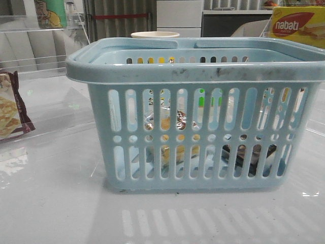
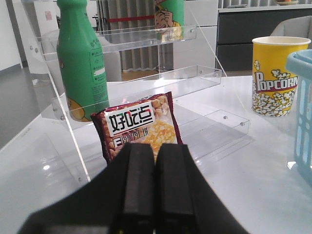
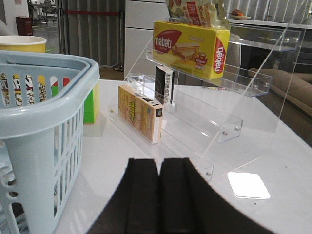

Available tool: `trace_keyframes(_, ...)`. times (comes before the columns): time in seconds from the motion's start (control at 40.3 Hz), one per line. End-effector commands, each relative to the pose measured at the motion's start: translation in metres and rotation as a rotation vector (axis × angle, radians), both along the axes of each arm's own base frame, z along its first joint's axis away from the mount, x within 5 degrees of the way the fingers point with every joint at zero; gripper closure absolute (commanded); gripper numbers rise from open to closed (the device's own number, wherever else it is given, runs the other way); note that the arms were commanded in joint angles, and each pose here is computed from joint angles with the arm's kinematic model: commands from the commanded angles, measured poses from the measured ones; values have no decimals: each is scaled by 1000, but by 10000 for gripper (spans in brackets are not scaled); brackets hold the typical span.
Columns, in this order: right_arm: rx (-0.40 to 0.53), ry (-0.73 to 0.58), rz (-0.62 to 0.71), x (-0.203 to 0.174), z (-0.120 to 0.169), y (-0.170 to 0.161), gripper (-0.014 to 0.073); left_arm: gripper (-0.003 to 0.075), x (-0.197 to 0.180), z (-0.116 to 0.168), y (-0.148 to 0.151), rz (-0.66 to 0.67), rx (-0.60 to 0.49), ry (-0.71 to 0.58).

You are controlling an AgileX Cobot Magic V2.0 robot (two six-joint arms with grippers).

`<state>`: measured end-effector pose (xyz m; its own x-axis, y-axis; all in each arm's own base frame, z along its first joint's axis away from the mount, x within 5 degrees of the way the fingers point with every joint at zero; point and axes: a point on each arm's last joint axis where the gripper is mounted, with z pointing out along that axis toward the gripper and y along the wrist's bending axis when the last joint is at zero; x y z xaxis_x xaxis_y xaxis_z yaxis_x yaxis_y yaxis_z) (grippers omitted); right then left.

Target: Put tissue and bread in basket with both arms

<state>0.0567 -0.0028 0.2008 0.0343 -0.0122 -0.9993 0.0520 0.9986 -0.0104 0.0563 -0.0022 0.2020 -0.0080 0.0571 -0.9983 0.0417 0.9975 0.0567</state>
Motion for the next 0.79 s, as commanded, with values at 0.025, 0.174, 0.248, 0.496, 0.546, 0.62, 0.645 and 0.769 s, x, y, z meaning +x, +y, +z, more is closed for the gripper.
trace_keyframes(0.025,18,-99,-9,-2,8,-1,529,624,-2,9,-1,-11,-16,-102)
trace_keyframes(0.174,21,-102,-10,-2,8,-1,529,624,-2,9,-1,-11,-16,-102)
trace_keyframes(0.248,21,-102,-10,-2,8,-1,529,624,-2,9,-1,-11,-16,-102)
trace_keyframes(0.496,21,-102,-10,-2,8,-1,529,624,-2,9,-1,-11,-16,-102)
trace_keyframes(0.546,21,-102,-10,-2,8,-1,529,624,-2,9,-1,-11,-16,-102)
trace_keyframes(0.62,21,-102,-10,-2,8,-1,529,624,-2,9,-1,-11,-16,-102)
trace_keyframes(0.645,21,-102,-10,-2,8,-1,529,624,-2,9,-1,-11,-16,-102)
trace_keyframes(0.769,21,-102,-6,-2,8,-1,529,624,-2,9,-1,-11,-16,-102)
